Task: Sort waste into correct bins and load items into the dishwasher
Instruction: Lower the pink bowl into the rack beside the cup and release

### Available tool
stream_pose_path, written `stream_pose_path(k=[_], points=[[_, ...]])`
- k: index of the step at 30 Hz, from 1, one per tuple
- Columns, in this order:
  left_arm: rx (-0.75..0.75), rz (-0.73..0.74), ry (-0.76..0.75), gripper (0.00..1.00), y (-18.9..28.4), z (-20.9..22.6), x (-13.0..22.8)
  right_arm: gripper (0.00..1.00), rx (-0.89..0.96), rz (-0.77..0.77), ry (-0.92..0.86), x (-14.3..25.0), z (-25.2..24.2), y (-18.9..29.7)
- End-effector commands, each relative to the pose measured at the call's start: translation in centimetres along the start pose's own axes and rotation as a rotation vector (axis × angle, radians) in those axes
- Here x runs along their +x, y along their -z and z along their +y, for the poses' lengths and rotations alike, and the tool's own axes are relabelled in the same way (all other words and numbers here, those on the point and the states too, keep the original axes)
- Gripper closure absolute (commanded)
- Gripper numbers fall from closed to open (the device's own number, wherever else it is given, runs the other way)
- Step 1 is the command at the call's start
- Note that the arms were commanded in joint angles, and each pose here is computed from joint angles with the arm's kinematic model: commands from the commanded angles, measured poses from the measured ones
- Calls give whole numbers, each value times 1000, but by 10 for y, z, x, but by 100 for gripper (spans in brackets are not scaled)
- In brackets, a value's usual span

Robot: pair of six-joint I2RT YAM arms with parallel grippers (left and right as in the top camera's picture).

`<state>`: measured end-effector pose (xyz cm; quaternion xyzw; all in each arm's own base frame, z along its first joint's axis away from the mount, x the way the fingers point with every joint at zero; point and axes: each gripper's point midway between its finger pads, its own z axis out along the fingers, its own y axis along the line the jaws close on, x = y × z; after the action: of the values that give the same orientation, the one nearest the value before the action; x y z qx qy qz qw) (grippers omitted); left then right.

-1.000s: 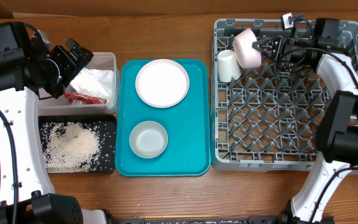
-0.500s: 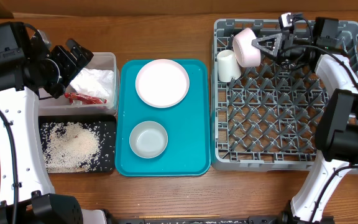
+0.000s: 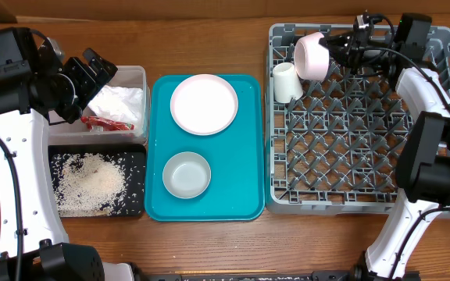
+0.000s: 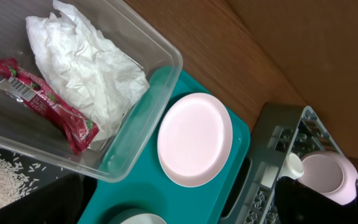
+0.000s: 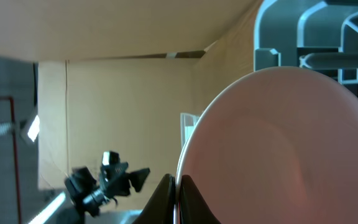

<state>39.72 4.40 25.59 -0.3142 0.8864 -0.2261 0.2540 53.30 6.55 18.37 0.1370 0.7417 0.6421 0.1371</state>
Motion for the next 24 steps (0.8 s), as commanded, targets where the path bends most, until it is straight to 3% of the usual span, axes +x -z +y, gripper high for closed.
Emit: stream_pose_path(k=[1,11,15,19,24], points=[[12,-28,-4,0,9,-6,-4,96,34,-33,-159,-6,-20,-3],[12,-28,-4,0,9,-6,-4,96,35,-27,-137,-5,-23,3],[12,-28,-4,0,9,-6,-4,91,28,-32,-97,-7,-23,11],[12,-28,-4,0,9,-6,-4,80,28,-52,-97,-12,-25,20],[12,-28,-4,0,9,-6,-4,60,29,-76,-79,-17,-27,32]])
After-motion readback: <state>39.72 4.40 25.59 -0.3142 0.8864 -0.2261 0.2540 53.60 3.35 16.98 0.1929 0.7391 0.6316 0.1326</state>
